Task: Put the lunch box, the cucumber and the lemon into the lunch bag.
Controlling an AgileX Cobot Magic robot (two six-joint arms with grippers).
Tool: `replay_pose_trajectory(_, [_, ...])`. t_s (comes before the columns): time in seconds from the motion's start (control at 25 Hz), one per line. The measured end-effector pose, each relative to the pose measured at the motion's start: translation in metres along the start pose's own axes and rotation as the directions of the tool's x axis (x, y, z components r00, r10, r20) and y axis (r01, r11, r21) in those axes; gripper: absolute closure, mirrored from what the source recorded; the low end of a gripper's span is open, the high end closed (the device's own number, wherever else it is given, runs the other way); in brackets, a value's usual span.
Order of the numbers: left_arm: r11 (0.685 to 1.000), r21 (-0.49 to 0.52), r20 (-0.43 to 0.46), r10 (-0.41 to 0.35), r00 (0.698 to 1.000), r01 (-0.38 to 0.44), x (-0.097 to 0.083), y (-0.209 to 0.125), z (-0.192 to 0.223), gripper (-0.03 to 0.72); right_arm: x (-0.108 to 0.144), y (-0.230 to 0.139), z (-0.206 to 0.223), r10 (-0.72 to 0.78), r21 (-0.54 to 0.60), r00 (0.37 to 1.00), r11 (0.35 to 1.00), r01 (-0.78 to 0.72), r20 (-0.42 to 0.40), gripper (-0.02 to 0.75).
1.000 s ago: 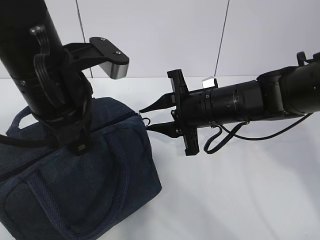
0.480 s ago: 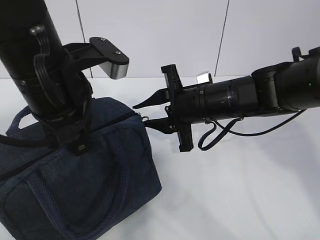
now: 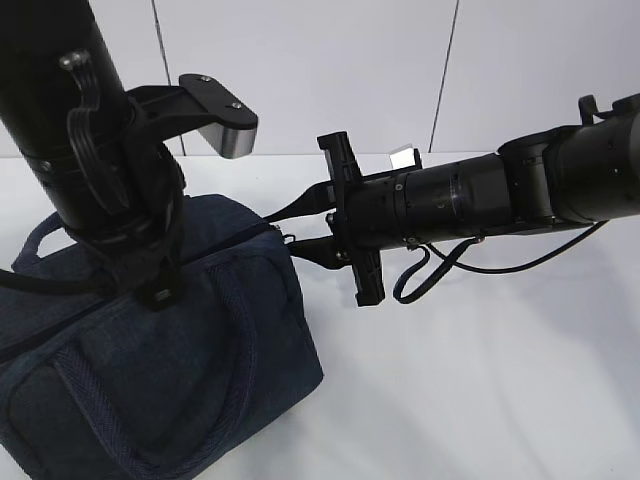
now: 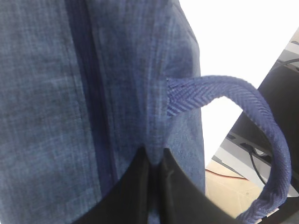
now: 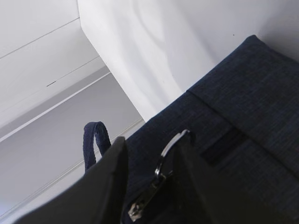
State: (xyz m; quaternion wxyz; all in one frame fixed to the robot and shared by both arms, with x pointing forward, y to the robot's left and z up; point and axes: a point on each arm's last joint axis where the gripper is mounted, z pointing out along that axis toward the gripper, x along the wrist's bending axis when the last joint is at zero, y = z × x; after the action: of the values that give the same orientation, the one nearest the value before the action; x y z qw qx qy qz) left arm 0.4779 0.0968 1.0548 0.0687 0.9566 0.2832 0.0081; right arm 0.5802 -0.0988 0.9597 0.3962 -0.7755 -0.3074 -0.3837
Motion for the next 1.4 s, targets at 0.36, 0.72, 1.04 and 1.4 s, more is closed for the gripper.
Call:
replay_pose_trajectory(0.36, [1.0,0.001,-0.002,0.001,1.0,-0.001,0.0,0.0,0.0,0.689,0.0,0.0,0.0,-0.006,-0.002,1.0,1.0,0.006,0.001,0.621])
replay_pose_trajectory(0.72, [1.0,0.001,-0.002,0.001,1.0,-0.001,0.0,0.0,0.0,0.689,0.0,0.0,0.0,-0.038,-0.002,0.999,0.999,0.038,-0.001,0.739])
replay_pose_trajectory(1.04, [1.0,-0.002,-0.001,-0.028,1.0,0.028,0.0,0.0,0.0,0.686,-0.002,0.002,0.0,-0.063,-0.021,0.998,0.998,0.063,0.024,0.74])
replay_pose_trajectory(1.4, [0.989,-0.131,-0.037,-0.066,0.997,0.061,0.004,0.019,-0.036,0.577,-0.005,0.006,0.0,-0.099,-0.055,0.993,0.993,0.103,0.066,0.74])
